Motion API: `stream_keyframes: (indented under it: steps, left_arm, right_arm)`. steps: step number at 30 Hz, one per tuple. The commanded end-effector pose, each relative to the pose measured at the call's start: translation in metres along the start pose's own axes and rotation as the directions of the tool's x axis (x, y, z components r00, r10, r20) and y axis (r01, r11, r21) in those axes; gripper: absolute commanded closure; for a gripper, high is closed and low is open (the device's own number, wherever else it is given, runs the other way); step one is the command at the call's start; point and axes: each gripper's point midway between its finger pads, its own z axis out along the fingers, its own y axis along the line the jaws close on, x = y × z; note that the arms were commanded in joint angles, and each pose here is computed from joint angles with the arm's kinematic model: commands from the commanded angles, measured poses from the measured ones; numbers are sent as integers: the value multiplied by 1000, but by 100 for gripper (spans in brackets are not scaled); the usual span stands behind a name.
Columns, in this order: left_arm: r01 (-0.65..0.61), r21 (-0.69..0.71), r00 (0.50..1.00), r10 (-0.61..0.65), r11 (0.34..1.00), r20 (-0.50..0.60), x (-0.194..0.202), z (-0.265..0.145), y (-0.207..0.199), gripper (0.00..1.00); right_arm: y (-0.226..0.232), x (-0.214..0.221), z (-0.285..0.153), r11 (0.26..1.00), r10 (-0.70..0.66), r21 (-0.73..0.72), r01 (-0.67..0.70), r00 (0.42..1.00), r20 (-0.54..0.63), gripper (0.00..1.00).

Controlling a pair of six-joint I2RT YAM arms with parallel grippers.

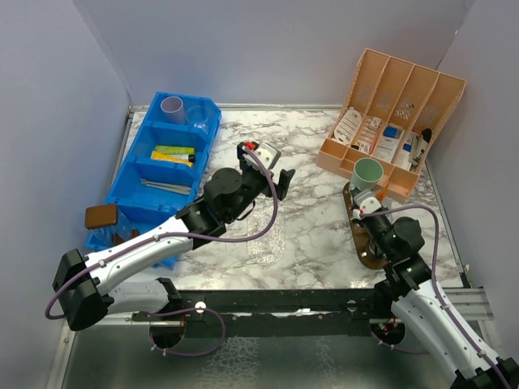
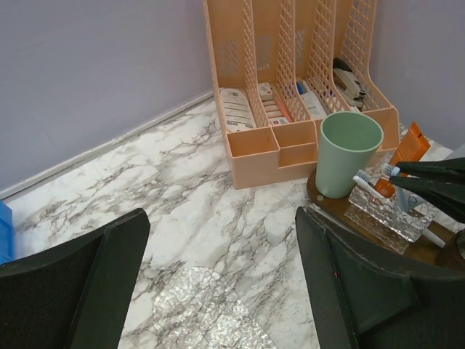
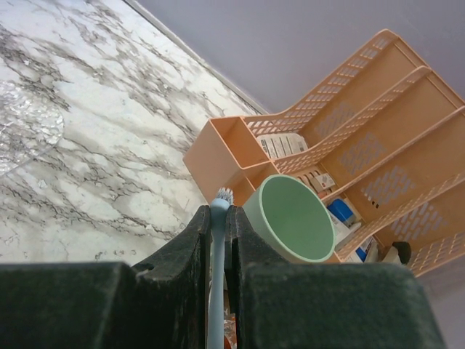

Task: Prepare toiletry sets of a toothbrush and toothpaste on the tray
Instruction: Place the toothbrush in the toothpaste holder.

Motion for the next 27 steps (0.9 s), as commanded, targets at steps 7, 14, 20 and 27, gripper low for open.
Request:
stream_keyframes:
  steps: [7,14,20,27]
  left_arm:
    - [28,14,998,-28,1000,55,-16,-6,0,15]
    - [33,16,997,-34,999,63,-19,-8,1,15]
    - [38,24,997,-40,999,62,-19,-8,-1,15]
    - [45,39,997,-47,998,54,-15,-6,-4,15]
  right_arm:
    - [18,-17,5,992,-66,-95,79,989,131,99]
    - [14,-18,-3,994,-69,-72,79,989,129,99]
    - [14,-27,-7,996,-23,-79,35,988,154,99]
    - [17,-24,-7,996,-18,-89,32,989,150,99]
